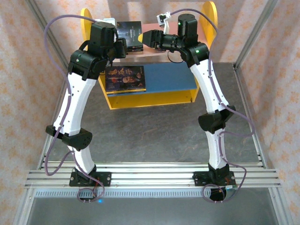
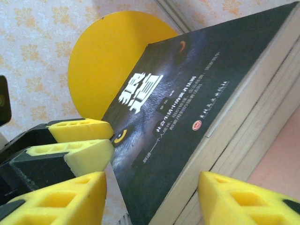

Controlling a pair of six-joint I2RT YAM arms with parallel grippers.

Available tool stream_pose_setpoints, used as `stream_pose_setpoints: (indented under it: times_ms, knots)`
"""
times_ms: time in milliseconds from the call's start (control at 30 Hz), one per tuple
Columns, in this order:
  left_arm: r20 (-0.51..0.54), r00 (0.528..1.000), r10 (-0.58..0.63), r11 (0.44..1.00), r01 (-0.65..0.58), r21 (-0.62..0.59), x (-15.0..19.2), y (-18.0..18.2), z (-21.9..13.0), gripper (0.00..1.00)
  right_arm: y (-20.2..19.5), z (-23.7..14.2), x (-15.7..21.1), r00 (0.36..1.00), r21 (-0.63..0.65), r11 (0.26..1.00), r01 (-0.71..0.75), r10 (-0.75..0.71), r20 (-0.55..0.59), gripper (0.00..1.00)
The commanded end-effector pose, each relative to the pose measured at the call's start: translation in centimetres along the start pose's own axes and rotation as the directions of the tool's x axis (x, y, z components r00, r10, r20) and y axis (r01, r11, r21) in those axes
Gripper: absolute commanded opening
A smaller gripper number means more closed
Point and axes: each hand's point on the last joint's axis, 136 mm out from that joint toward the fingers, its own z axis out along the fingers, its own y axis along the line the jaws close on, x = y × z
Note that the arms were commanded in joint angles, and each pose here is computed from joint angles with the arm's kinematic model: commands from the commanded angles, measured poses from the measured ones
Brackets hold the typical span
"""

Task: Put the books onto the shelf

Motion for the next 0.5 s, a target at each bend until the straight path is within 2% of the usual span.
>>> stream_pose_setpoints:
  times_ms: [0,233,467]
  knots:
    - [-0.029,0.999,0.013,1.000,-0.014,-0.019,0.6,0.8,-1.2,0.46,1.1,0.8,1.3,0.999,-0.026,1.000,0.002,-0.003,-0.041,0.57]
    - [0.035,0.999,-0.004,1.000,0.004,0.004,-1.4,1.4,-2.0,0.52,-0.7,-0.8,-0.6,1.000,0.042,0.999,-0.017,0.016,0.020,0.68]
    - [0.102,0.994,-0.026,0.999,0.022,0.039,-3.2,1.6,-4.4,0.54,-1.0,-2.3,-0.3,1.000,0.104,0.995,0.000,-0.001,0.013,0.69]
